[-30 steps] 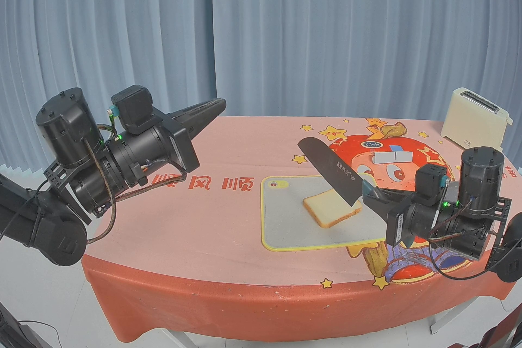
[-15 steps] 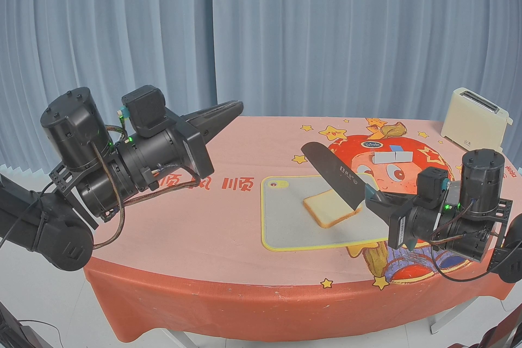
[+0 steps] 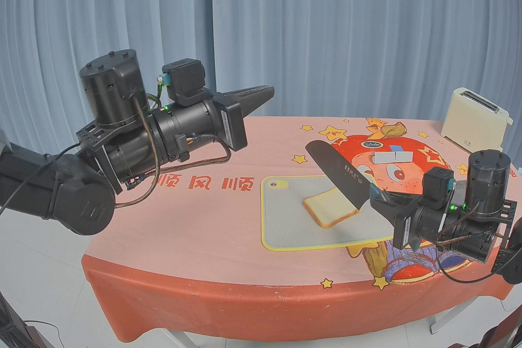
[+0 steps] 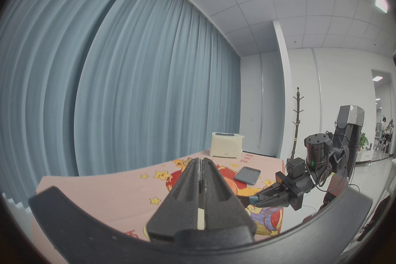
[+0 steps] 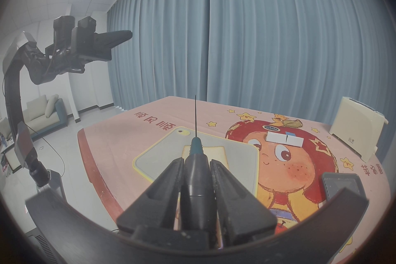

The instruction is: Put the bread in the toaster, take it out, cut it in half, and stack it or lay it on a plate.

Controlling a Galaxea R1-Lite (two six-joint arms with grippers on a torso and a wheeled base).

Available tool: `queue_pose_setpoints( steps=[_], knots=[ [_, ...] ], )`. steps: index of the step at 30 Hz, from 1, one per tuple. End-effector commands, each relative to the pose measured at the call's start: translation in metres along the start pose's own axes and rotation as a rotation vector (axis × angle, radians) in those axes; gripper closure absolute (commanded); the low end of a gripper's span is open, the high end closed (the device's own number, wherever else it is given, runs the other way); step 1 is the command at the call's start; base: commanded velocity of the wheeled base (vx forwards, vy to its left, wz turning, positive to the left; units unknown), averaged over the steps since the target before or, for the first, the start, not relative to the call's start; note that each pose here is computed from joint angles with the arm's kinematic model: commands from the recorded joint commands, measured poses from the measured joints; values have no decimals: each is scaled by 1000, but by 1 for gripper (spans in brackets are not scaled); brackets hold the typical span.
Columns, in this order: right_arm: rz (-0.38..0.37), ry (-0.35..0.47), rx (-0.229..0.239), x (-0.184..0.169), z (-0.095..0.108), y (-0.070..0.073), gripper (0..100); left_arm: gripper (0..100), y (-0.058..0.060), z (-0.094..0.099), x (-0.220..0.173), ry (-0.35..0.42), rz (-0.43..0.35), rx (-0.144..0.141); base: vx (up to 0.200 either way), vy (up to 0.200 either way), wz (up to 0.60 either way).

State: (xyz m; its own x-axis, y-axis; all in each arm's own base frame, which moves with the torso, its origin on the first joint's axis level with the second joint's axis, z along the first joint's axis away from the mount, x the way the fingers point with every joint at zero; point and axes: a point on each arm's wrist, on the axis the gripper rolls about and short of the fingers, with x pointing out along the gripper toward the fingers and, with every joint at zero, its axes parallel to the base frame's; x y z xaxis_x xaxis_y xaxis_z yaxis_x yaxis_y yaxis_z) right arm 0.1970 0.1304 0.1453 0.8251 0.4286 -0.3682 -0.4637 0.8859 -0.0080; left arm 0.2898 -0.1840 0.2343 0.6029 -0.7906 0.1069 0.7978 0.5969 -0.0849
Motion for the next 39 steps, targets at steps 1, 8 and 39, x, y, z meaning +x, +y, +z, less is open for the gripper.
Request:
queue_pose_setpoints(
  steps=[1,8,39],
  knots=[
    [2,-4,0,-4,-1,0,100,100,-7,27,-2,1,-8,0,0,0,0],
    [3,-1,-1,-3,-1,1,100,100,-13,8,-7,66,-22,-39,0,0,0],
    [1,38,-4,1,-9,0,100,100,3,-55,35,42,-41,-9,0,0,0]
  ],
)
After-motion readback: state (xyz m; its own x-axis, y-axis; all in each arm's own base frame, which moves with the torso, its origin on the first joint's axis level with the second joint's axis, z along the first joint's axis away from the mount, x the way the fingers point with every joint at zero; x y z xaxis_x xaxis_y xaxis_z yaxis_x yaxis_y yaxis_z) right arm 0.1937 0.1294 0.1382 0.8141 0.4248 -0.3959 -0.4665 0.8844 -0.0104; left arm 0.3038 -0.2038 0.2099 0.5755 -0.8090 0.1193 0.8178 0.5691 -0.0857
